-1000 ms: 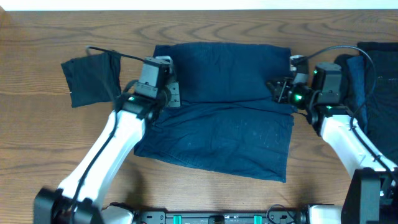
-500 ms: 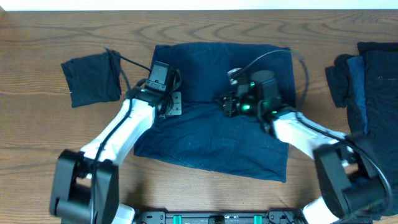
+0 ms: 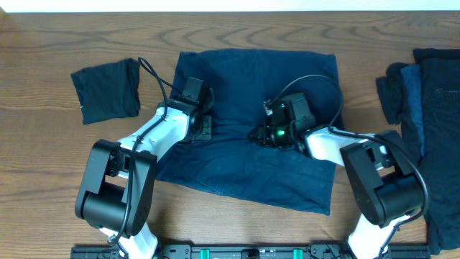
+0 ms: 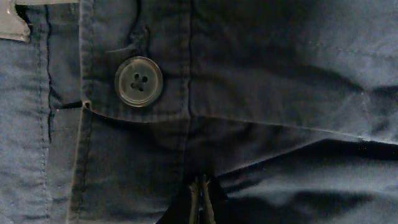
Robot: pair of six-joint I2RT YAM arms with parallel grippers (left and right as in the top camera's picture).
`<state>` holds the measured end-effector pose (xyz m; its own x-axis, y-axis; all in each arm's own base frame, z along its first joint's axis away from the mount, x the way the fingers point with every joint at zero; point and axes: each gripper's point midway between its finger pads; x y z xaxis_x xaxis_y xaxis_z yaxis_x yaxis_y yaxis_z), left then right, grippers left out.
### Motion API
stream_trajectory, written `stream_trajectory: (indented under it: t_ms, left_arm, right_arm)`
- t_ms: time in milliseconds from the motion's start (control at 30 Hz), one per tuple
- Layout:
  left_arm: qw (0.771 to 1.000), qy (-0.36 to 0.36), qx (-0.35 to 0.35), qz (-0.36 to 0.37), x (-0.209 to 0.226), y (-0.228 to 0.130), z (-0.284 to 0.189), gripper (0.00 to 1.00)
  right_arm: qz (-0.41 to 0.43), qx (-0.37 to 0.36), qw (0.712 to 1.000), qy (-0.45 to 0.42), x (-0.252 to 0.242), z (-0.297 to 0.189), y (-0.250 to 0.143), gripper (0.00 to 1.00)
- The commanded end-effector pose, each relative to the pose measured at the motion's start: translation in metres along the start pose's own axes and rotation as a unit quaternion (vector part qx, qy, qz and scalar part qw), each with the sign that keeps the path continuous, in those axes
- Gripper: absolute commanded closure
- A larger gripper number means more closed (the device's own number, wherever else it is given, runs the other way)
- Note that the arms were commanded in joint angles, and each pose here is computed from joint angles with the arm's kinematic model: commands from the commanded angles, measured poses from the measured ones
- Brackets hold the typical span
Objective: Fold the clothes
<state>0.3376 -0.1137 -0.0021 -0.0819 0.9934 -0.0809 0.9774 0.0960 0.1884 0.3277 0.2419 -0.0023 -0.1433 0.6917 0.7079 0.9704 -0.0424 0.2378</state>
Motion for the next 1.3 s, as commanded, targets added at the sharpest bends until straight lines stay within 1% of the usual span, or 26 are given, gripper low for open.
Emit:
stream_trajectory:
  t_ms: [0,167,267,500,633,700,833,900,1000,1067,1167,1267]
  left_arm:
    - [0.999,0.019,0.025,-0.013,0.017,-0.008,0.017,0.94]
    - [0.999,0.023,0.024,-0.034,0.031,-0.003,0.017,0.94]
    - [0.999,0.024,0.023,-0.043,0.037,-0.001,0.017,0.94]
    - [0.999,0.024,0.024,-0.028,0.040,0.000,0.017,0.94]
    - [0.999,0.024,0.023,-0.028,0.040,0.001,0.017,0.94]
    - [0.999,0.024,0.023,-0.028,0.040,0.001,0.017,0.94]
    - [1.000,0.005,0.006,-0.028,0.032,0.011,0.003,0.94]
    - [0.999,-0.028,-0.013,-0.027,0.019,0.021,-0.015,0.94]
    - [0.994,-0.091,-0.060,-0.021,-0.003,0.038,-0.058,0.94]
    - [0.990,-0.112,-0.088,-0.017,-0.009,0.044,-0.082,0.94]
    - [0.988,-0.117,-0.103,-0.017,-0.008,0.039,-0.109,0.93]
    - [0.991,-0.109,-0.081,-0.020,-0.002,0.022,-0.116,0.93]
  right_arm:
    - [0.021,0.000,1.000,-0.021,-0.024,-0.022,0.004,0.93]
    - [0.018,0.010,0.998,-0.055,-0.048,-0.052,-0.001,0.89]
    - [0.026,0.004,0.995,-0.101,-0.070,-0.078,-0.001,0.89]
    - [0.080,-0.047,0.965,-0.246,-0.126,-0.152,0.005,0.89]
    - [0.106,-0.060,0.946,-0.300,-0.148,-0.181,0.002,0.90]
    - [0.116,-0.059,0.940,-0.316,-0.156,-0.188,-0.002,0.90]
    - [0.091,-0.067,0.944,-0.310,-0.153,-0.194,0.008,0.90]
    - [0.071,-0.079,0.950,-0.295,-0.140,-0.199,0.021,0.89]
    - [0.048,-0.105,0.962,-0.247,-0.107,-0.210,0.045,0.90]
    - [0.033,-0.121,0.968,-0.217,-0.086,-0.217,0.056,0.92]
    - [0.018,-0.136,0.970,-0.198,-0.069,-0.225,0.062,0.96]
    - [0.028,-0.125,0.969,-0.211,-0.074,-0.225,0.053,0.99]
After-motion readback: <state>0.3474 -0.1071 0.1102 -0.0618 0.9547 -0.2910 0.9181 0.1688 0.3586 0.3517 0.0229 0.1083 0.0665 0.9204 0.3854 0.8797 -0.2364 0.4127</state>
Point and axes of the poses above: each gripper's point midway between its finger pads, its own z axis out along the fingers, its own x axis along the line the jaws close on, y = z × x, and after that the axes turned 5 degrees about -z, right-handed
